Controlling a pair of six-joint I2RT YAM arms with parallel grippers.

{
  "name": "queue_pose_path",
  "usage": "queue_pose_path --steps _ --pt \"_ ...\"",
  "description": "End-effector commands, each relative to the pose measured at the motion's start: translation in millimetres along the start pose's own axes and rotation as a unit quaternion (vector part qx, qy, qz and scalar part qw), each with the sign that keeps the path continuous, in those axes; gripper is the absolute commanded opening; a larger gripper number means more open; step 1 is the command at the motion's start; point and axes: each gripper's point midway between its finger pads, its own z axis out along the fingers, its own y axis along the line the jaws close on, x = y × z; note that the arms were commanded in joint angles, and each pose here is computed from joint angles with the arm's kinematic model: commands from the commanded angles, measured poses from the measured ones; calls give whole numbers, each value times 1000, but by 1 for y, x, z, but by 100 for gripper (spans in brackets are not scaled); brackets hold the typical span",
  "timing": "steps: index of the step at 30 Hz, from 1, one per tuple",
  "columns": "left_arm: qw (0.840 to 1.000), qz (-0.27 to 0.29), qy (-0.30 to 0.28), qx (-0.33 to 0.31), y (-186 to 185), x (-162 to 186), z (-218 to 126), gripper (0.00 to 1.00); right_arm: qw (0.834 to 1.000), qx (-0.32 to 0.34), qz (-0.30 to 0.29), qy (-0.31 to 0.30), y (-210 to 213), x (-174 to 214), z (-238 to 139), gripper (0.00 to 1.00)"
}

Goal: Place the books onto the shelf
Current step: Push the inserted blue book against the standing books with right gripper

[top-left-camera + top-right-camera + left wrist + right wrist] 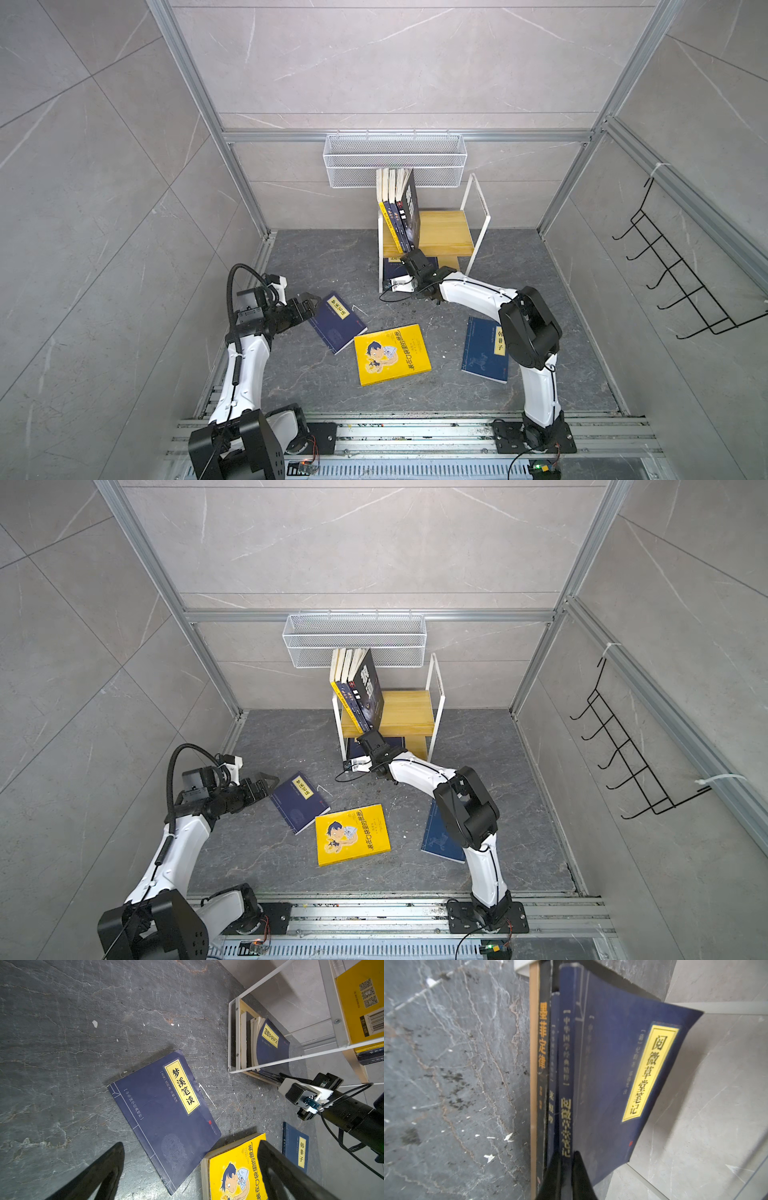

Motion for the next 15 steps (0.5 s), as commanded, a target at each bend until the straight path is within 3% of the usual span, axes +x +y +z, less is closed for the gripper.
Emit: queue_pose_path --steps 1,15 --pt "1000 18 -18 12 -9 -14 -7 100 999 -21 19 22 9 7 12 3" --pt "1000 16 -20 10 -6 -15 -7 100 999 -30 18 26 14 18 8 3"
